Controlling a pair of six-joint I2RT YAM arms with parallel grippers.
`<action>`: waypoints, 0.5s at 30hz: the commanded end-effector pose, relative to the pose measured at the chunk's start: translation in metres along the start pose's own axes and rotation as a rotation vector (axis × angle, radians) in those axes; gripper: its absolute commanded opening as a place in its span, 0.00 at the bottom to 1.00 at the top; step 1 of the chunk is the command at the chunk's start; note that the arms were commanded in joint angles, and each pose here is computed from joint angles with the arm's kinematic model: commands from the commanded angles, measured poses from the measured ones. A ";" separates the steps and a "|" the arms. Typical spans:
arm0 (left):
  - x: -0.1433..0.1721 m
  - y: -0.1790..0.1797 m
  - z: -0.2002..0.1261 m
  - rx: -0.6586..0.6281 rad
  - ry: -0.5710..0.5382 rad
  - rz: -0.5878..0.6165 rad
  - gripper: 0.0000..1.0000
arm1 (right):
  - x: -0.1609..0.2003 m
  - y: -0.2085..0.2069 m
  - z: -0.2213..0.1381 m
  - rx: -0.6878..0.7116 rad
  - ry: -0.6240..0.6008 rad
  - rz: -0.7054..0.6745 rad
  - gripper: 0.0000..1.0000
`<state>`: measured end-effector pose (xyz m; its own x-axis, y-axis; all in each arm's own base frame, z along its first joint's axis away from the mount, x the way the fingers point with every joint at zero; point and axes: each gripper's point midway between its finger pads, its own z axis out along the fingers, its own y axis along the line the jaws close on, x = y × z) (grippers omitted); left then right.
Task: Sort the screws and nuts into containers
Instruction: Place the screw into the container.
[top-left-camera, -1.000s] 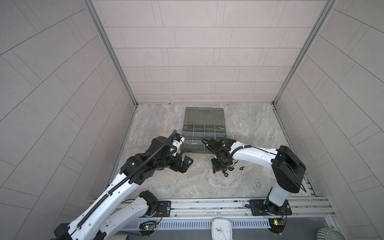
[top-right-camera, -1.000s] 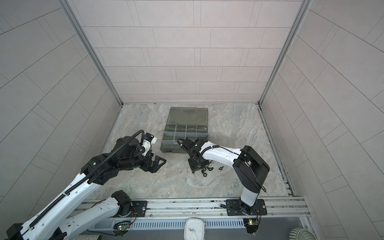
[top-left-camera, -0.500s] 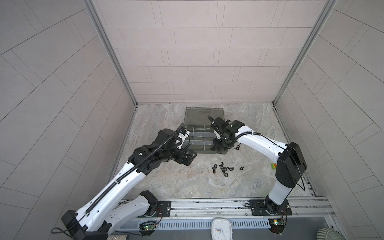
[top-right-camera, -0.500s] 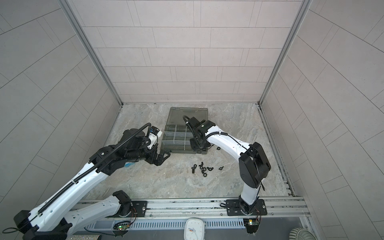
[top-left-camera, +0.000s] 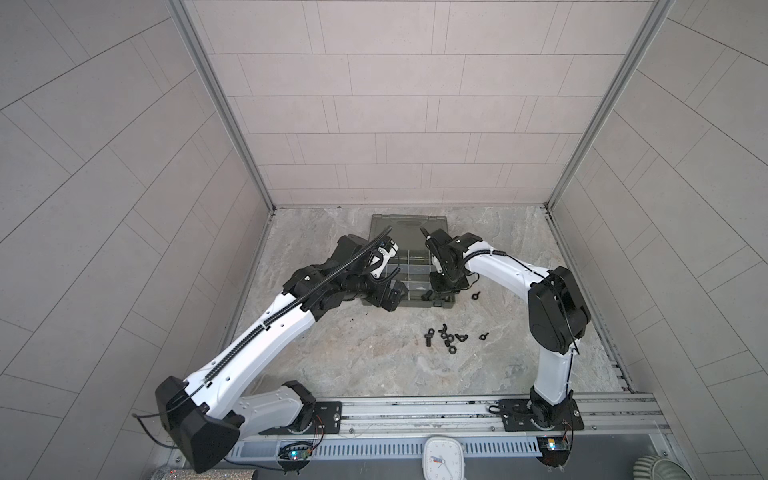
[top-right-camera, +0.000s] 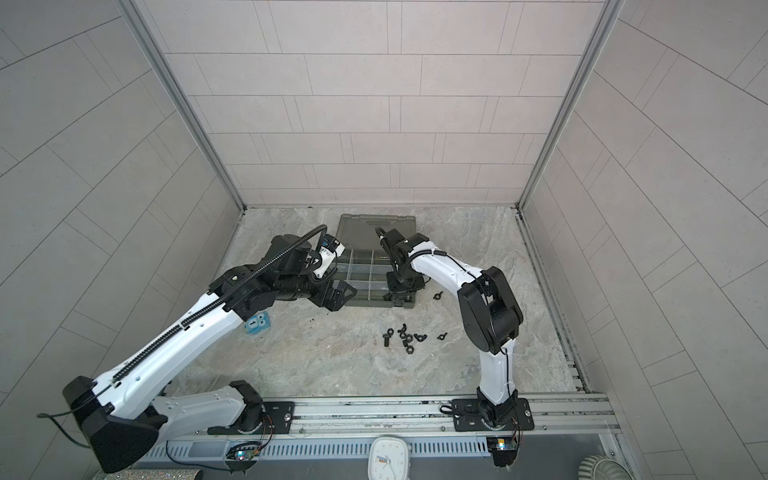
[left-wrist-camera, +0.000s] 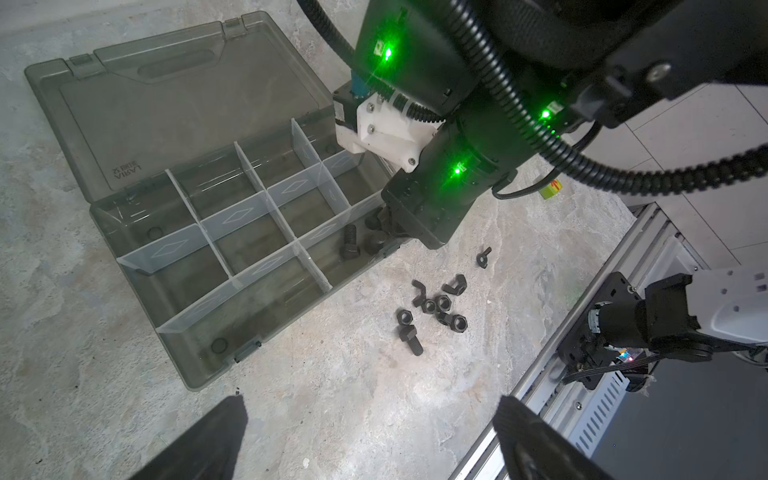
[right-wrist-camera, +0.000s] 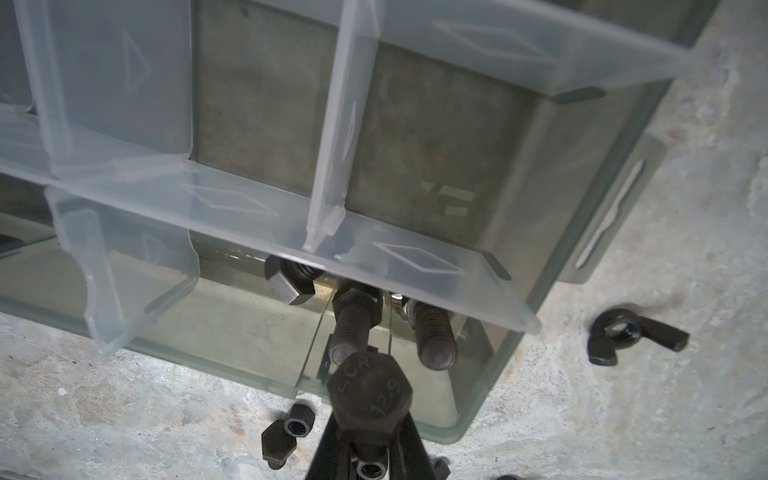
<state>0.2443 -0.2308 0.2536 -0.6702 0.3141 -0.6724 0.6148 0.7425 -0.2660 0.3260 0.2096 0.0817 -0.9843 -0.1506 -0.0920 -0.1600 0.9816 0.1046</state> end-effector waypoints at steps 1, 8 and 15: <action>-0.011 -0.002 -0.006 0.007 -0.025 0.035 1.00 | -0.003 -0.002 -0.005 -0.006 0.002 -0.006 0.20; -0.008 -0.001 -0.005 0.000 -0.016 0.034 1.00 | -0.006 -0.006 -0.020 -0.013 -0.028 -0.007 0.33; 0.006 0.001 -0.015 -0.009 -0.019 0.010 1.00 | 0.014 -0.002 -0.043 -0.028 -0.049 -0.007 0.32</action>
<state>0.2423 -0.2293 0.2588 -0.6506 0.3225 -0.6876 0.6306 0.7339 -0.2525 0.3255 0.2032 0.1006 -0.9815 -0.1490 -0.1199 -0.1640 0.9783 0.1268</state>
